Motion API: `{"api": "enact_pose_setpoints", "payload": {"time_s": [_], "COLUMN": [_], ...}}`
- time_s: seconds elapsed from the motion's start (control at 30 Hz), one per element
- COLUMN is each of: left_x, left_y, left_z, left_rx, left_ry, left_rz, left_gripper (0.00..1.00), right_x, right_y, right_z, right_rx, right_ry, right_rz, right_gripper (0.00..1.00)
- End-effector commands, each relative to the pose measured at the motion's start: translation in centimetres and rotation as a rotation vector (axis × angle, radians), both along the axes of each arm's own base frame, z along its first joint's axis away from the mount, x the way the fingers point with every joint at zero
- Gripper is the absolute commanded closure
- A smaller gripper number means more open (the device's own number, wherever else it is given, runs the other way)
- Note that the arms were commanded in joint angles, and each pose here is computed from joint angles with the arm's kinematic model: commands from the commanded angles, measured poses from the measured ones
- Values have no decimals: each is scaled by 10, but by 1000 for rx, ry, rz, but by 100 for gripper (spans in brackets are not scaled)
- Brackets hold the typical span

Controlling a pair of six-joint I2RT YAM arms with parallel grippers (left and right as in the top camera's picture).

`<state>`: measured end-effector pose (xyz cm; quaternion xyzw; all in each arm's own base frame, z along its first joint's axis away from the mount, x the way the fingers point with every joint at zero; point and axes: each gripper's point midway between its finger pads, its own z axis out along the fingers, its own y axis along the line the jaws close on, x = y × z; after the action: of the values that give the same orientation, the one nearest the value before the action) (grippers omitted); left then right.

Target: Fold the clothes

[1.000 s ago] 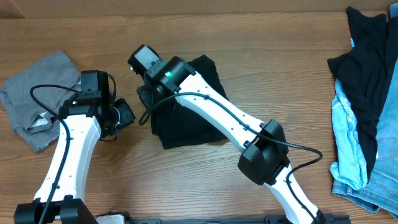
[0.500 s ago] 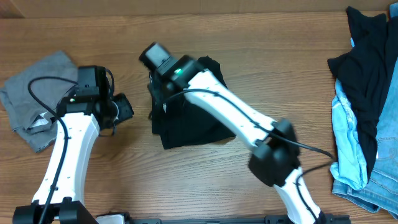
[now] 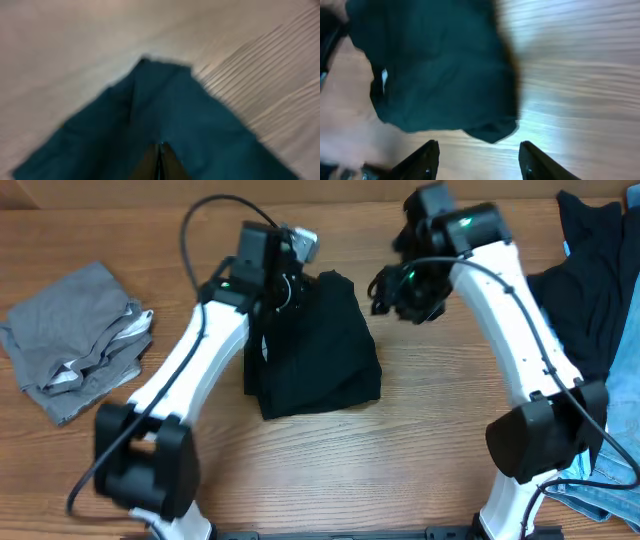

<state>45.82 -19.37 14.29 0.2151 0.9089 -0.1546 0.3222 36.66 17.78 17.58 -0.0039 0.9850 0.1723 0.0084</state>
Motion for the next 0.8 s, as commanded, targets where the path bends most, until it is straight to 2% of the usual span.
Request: {"api": "enact_pose_setpoints", "payload": {"time_s": [0.0, 0.13, 0.23, 0.33, 0.4, 0.47, 0.57, 0.6, 0.63, 0.67, 0.77], "left_x": [8, 10, 3, -16, -37, -59, -112, -127, -147, -159, -170], "left_y": [9, 24, 44, 64, 76, 83, 94, 95, 96, 94, 72], "left_z": [-58, -103, -137, -153, -159, -163, -162, -159, -154, -150, -141], "left_rx": [57, 140, 195, 209, 236, 268, 315, 319, 332, 321, 196], "left_ry": [92, 157, 248, 375, 469, 560, 791, 856, 938, 997, 1079], "left_rz": [16, 61, 133, 195, 211, 211, 265, 264, 257, 249, 219], "left_gripper": [93, 92, 90, 89, 81, 80, 87, 89, 95, 96, 96], "right_x": [-31, -56, -67, -75, -84, -84, -62, -51, -35, -18, 9], "right_y": [52, 79, 84, 80, 75, 67, 36, 28, 19, 13, 13], "right_z": [-33, -67, -96, -125, -151, -167, -183, -184, -183, -181, -174], "right_rx": [226, 359, 360, 352, 335, 285, 143, 124, 115, 124, 157], "right_ry": [127, 201, 205, 204, 252, 279, 208, 177, 135, 82, -16], "right_rz": [102, 143, 161, 159, 132, 99, 44, 25, -2, -24, -35], "right_gripper": [46, 46, 45, 41, 40, 40, 41, 42, 43, 46, 48]}}
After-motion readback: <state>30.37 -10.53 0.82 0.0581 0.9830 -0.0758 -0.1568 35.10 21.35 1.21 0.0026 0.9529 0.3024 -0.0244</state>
